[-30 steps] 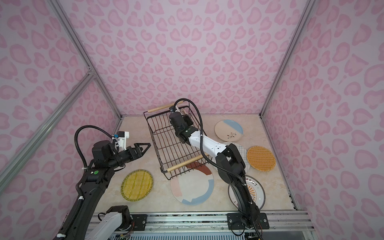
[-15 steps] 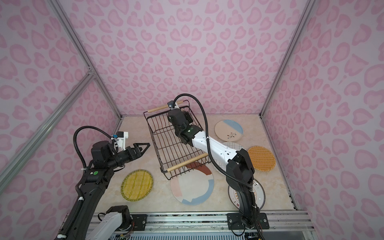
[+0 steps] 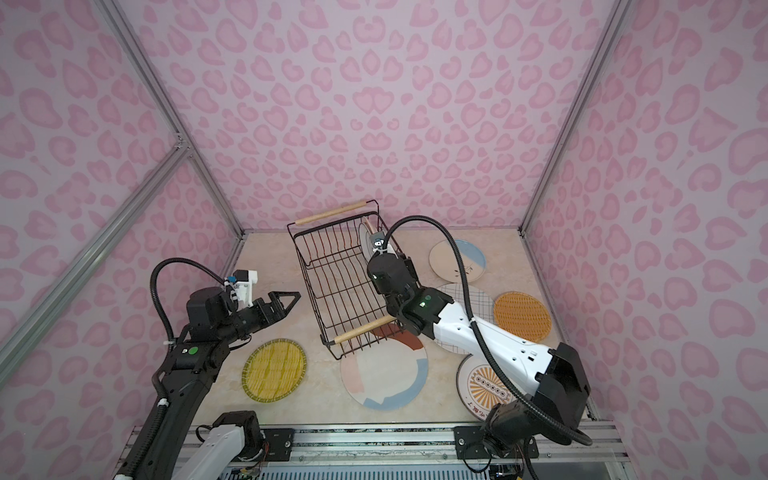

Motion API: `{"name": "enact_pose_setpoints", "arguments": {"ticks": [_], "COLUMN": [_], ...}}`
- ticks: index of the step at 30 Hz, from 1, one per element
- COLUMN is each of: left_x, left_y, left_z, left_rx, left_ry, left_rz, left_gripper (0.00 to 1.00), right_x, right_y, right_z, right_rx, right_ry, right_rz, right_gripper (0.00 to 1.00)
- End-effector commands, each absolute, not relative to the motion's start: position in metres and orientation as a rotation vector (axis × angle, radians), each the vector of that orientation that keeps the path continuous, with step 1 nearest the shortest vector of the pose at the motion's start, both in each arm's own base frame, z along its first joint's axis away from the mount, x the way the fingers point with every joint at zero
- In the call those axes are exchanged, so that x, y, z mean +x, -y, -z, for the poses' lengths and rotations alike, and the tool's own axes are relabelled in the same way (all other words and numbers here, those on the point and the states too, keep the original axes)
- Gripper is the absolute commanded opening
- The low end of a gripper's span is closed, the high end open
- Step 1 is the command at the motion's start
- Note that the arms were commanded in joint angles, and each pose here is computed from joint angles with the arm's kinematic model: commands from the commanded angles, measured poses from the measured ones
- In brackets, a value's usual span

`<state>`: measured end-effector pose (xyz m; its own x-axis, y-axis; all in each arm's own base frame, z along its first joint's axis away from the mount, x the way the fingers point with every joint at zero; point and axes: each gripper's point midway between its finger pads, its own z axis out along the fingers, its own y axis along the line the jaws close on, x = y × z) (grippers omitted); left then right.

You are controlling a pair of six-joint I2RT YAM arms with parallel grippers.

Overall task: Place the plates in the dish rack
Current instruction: 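Open the right gripper and pull it back from the rack toward the robot, then move the left gripper to the yellow woven bamboo tray and grasp its rim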

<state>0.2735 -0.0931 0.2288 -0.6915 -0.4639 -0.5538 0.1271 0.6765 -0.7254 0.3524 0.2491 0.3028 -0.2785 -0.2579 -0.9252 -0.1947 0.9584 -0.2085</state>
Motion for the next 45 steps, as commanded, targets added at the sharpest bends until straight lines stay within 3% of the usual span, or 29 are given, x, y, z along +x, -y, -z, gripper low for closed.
{"name": "enact_pose_setpoints", "arguments": {"ticks": [1,7,12,16,23,33,45], "left_x": [0.256,0.228,0.218,0.218,0.230,0.258,0.320], "left_y": [0.079,0.060,0.052,0.056,0.065,0.062,0.050], "left_z": [-0.198,-0.142,-0.098,-0.076,-0.056,-0.055,-0.051], "left_rx": [-0.436,-0.774,-0.913,-0.941,-0.961,-1.041,-1.156], "left_ry": [-2.241,-2.371,-2.429,-2.476,-2.506,-2.355,-2.236], "left_rz": [0.915,0.812,0.744,0.717,0.735,0.783,0.745], "left_gripper": [0.98,0.98,0.98,0.98,0.98,0.98,0.97], "right_x": [0.337,0.311,0.287,0.271,0.255,0.248,0.246], "right_y": [-0.235,-0.219,-0.212,-0.198,-0.184,-0.184,-0.194], "right_z": [-0.294,-0.280,-0.278,-0.284,-0.287,-0.291,-0.291], "right_rx": [-0.266,-0.265,-0.300,-0.281,-0.258,-0.257,-0.276], "right_ry": [-1.885,-1.908,-1.899,-1.885,-1.884,-1.887,-1.899], "right_rz": [-0.006,-0.073,-0.158,-0.197,-0.244,-0.284,-0.310], "right_gripper": [0.42,0.45,0.71,0.80,0.85,0.98,0.98]}}
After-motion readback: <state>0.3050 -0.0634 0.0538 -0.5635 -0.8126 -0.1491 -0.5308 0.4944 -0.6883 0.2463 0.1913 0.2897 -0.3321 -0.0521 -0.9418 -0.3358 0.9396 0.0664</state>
